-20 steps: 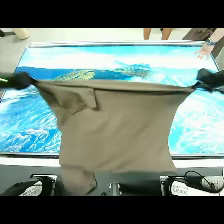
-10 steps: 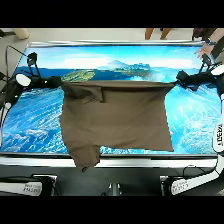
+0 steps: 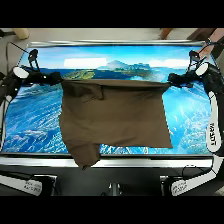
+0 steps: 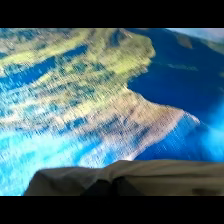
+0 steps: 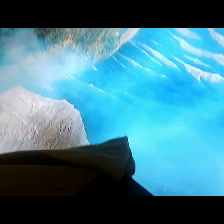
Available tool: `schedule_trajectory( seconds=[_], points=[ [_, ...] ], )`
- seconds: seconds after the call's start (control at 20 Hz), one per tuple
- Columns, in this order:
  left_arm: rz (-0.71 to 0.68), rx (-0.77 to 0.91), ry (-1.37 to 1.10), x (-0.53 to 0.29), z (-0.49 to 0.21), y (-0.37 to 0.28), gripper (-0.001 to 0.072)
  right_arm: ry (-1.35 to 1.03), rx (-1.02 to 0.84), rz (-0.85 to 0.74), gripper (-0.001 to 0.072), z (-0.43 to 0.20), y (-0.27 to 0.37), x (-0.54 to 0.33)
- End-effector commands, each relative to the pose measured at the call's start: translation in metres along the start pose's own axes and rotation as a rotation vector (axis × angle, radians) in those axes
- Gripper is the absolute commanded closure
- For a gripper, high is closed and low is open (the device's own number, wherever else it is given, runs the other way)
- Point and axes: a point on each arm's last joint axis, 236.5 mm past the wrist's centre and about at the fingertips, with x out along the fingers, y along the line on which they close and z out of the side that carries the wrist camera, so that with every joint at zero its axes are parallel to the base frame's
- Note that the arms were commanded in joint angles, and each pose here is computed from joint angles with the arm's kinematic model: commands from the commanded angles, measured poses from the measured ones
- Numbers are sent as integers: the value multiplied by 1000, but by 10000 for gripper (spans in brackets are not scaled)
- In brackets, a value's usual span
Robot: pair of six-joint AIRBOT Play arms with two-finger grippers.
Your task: Fold the shirts.
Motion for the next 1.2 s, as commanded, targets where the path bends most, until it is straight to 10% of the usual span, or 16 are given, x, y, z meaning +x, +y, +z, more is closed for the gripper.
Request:
schedule_trajectory(
  seconds=[0.0,0.35,0.45,0.5,1.15],
  points=[
    [31,97,360,-27,-84,2,683,299,47,-15,691,-71,-4,-9],
    [116,-123,662,-9,-201,25,640,616,121,-22,691,-146,-1,13],
    [89,-130,648,-20,-187,17,191,594,146,-21,336,-135,1,3],
    [84,-122,643,-31,-178,16,162,610,127,-13,261,-132,1,-12],
    [-28,-303,706,-102,-392,-17,181,743,188,13,256,-247,-14,-69]
  ],
)
